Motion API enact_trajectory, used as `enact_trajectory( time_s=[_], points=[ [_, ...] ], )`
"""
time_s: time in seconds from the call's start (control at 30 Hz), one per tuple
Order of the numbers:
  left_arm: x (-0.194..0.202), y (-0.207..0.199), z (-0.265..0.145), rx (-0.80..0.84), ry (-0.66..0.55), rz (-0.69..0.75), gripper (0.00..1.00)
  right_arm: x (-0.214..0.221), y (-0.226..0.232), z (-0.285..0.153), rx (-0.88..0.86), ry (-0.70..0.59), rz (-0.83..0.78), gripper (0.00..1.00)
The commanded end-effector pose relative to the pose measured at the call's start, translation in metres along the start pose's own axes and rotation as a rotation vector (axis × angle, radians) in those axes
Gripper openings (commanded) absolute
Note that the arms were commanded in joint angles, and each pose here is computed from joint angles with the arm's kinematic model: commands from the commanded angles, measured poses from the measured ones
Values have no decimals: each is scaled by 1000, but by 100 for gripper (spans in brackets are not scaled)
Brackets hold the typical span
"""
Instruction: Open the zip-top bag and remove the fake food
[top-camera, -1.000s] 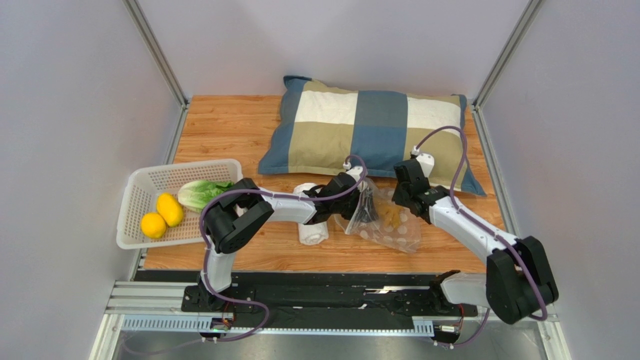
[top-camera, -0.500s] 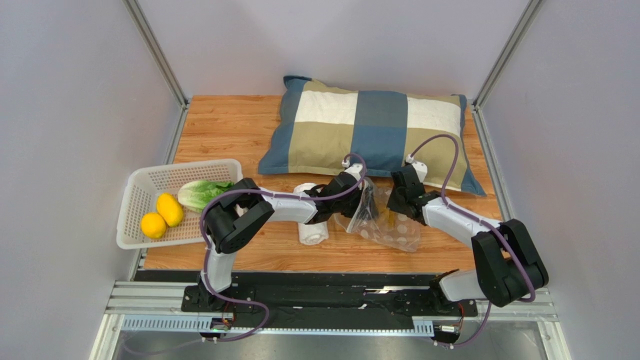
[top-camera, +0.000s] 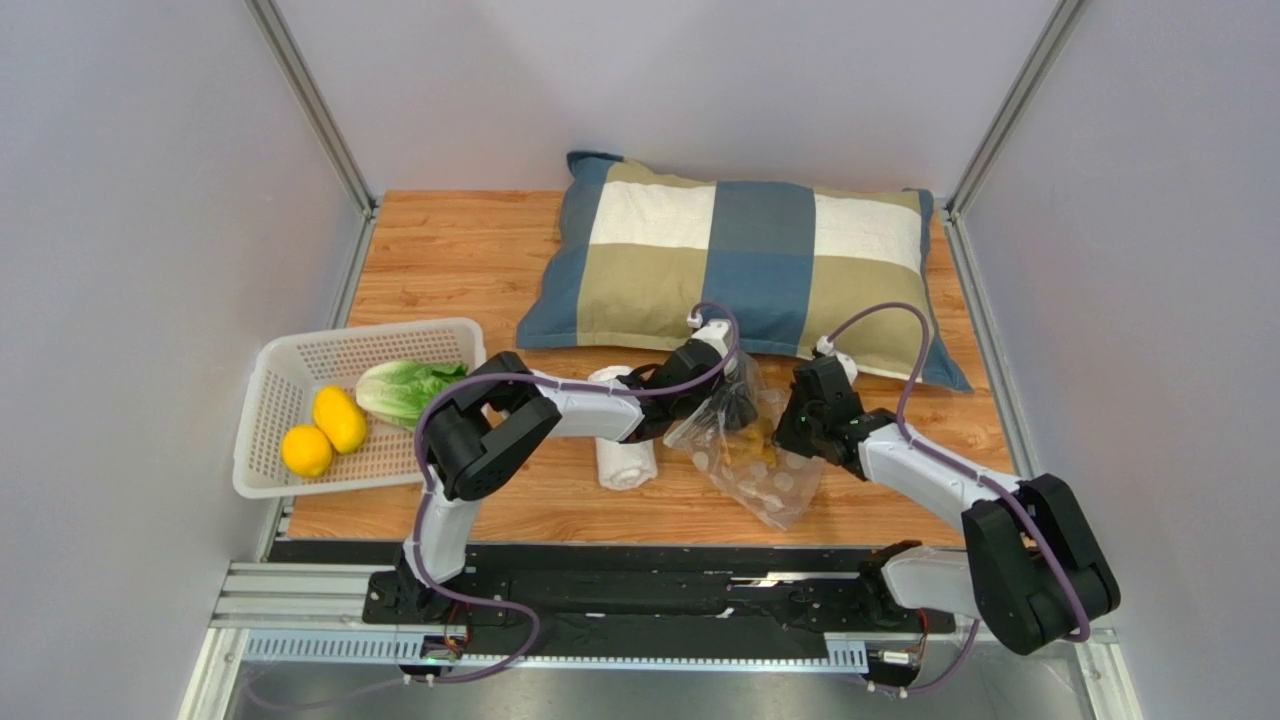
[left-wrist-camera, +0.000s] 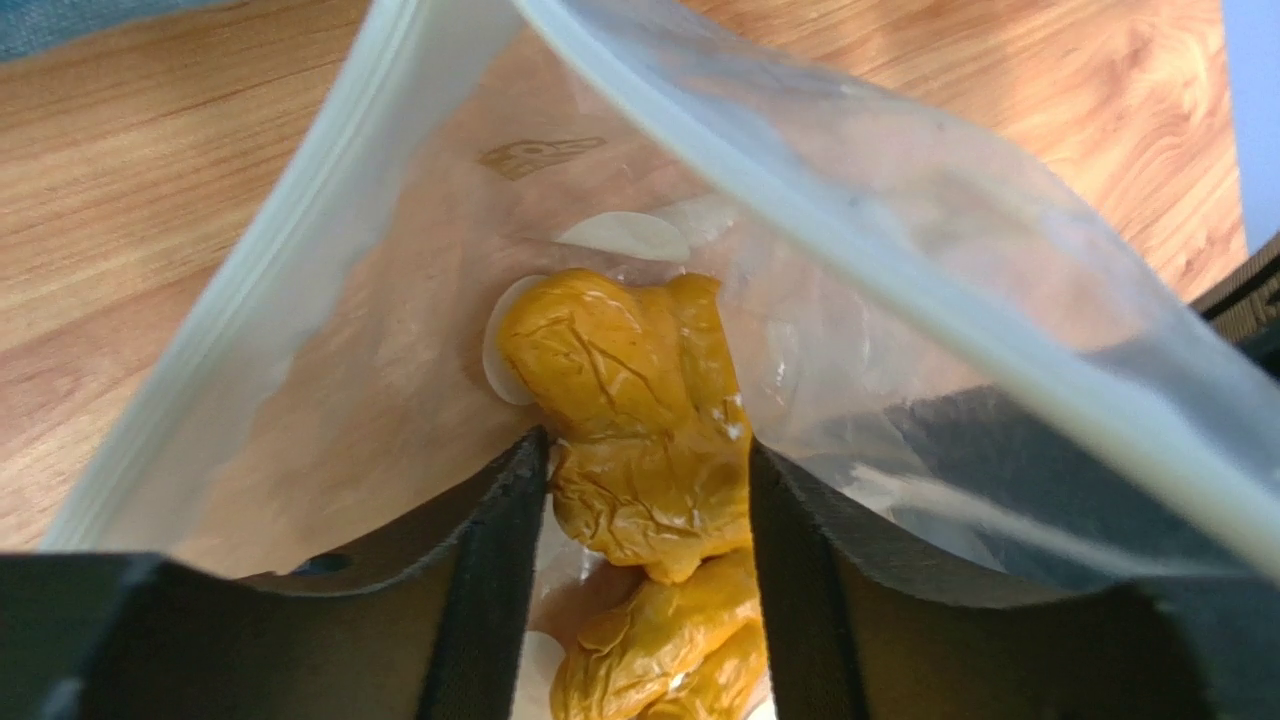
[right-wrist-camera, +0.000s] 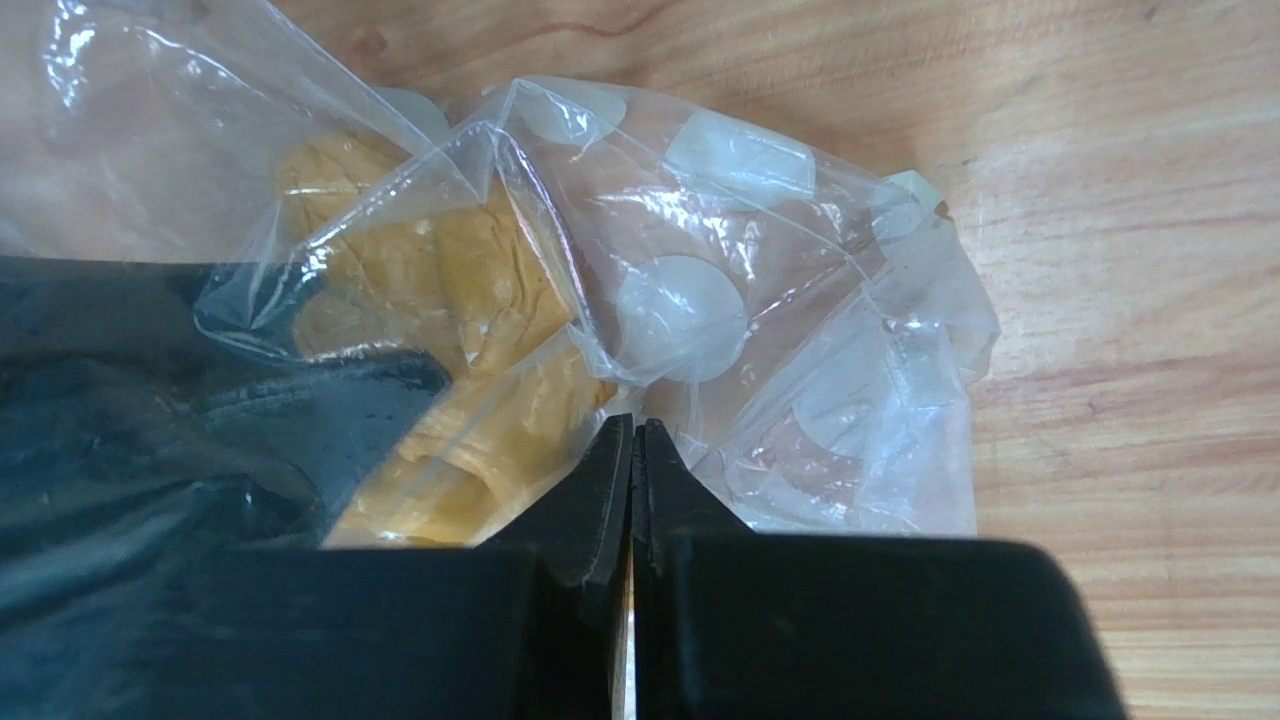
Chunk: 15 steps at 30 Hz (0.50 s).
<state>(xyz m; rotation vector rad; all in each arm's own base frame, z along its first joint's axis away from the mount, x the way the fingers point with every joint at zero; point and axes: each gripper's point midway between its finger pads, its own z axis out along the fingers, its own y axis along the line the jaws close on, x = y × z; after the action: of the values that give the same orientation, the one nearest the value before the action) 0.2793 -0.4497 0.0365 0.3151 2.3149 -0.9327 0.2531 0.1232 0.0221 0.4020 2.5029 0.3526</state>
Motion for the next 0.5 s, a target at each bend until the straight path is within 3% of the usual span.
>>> enact_trajectory(
  time_s=[0.0,0.1,0.2,0.33,0.47],
  points=[
    [1,9,3,-39,13,38,45,-3,5,-8,-27,-16,12,0],
    [2,9,0,-35,14,55,35,-6,1,-12,-12,-37,8,0],
    [4,10,-1,-37,18,63,14,-8,2,-14,-15,-44,11,0],
    [4,9,-6,-21,11,60,3,-9,0,-17,0,-45,11,0],
    [3,9,-16,-28,10,72,0,-13,-12,-23,60,-77,23,0]
  ],
)
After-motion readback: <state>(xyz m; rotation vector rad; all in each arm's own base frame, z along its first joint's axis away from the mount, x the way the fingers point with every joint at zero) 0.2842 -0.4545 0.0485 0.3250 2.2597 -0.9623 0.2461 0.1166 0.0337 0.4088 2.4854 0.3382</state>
